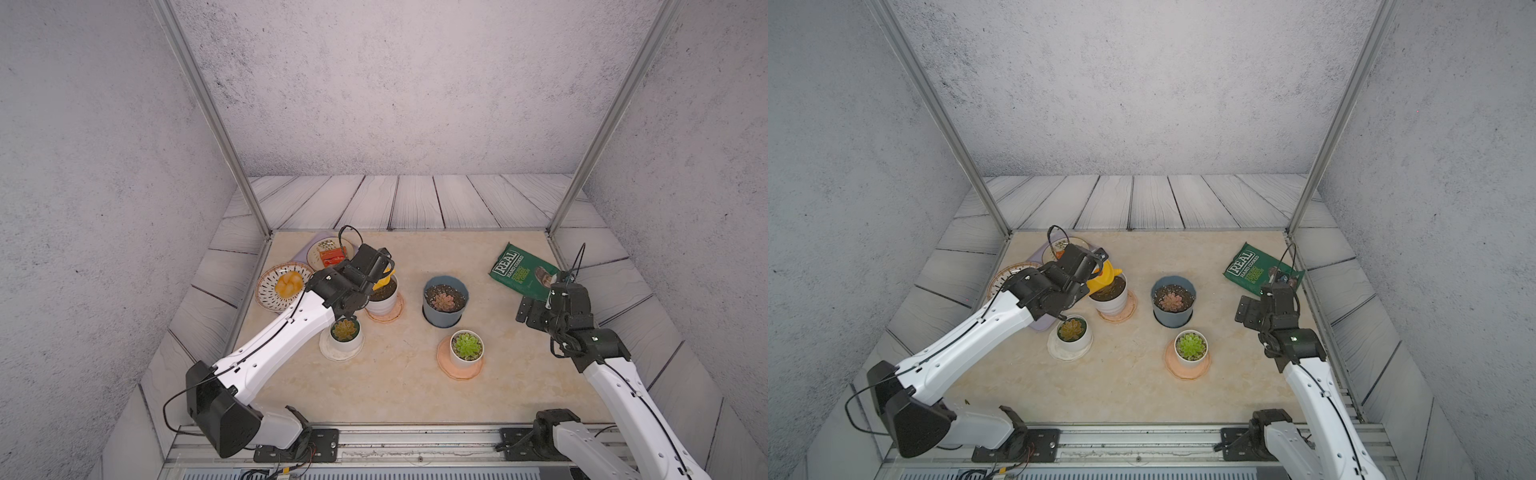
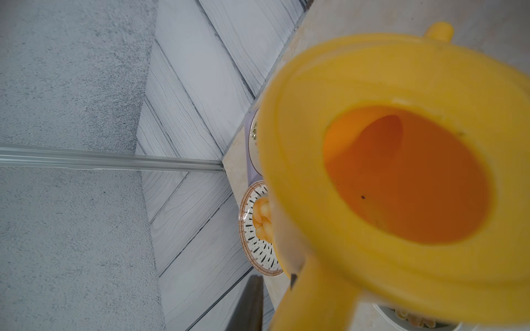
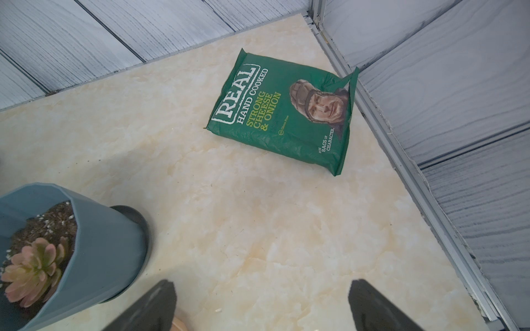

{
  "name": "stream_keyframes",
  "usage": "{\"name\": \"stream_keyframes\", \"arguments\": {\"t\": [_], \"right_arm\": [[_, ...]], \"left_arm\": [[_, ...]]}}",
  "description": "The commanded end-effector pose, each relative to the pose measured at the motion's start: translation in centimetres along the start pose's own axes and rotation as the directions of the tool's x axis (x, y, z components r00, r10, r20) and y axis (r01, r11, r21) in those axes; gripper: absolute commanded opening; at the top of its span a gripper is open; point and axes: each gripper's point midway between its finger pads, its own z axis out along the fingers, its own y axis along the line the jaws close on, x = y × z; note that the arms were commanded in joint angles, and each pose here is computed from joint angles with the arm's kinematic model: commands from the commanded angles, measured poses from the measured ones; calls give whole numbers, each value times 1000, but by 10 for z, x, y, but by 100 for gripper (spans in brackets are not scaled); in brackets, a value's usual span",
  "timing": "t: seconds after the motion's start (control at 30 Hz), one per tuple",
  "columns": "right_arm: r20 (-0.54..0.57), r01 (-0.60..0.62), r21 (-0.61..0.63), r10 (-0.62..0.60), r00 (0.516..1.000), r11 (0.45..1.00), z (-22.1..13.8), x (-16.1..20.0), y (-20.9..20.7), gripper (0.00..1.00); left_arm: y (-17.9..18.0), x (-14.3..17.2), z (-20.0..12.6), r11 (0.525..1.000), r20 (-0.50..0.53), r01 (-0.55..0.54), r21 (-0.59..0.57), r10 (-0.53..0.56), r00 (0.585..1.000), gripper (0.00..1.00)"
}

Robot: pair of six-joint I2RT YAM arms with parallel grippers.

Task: Water the succulent around the soil edge
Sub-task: Water the soil of the potted plant with water.

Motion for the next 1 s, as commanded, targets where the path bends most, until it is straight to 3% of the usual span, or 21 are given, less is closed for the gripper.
{"name": "stream_keyframes", "arguments": {"t": [0.0, 0.37, 0.73, 0.97], "right_arm": [[16, 6, -6, -6, 1000, 1000, -1, -1, 1, 99], [16, 6, -12, -6, 1000, 1000, -1, -1, 2, 99], [17, 3, -14, -3, 1000, 1000, -2, -1, 2, 99], [15, 2, -12, -2, 1000, 1000, -1, 0, 1, 99]], "left_arm": [[8, -23, -25, 996, 134, 92, 15, -93, 987, 0], [-20, -67, -61, 955, 248, 178, 236, -236, 940, 0], [-60, -102, -71, 941, 296, 81, 328, -184, 937, 0], [-79, -119, -63, 968, 278, -28, 251, -44, 960, 0]]}}
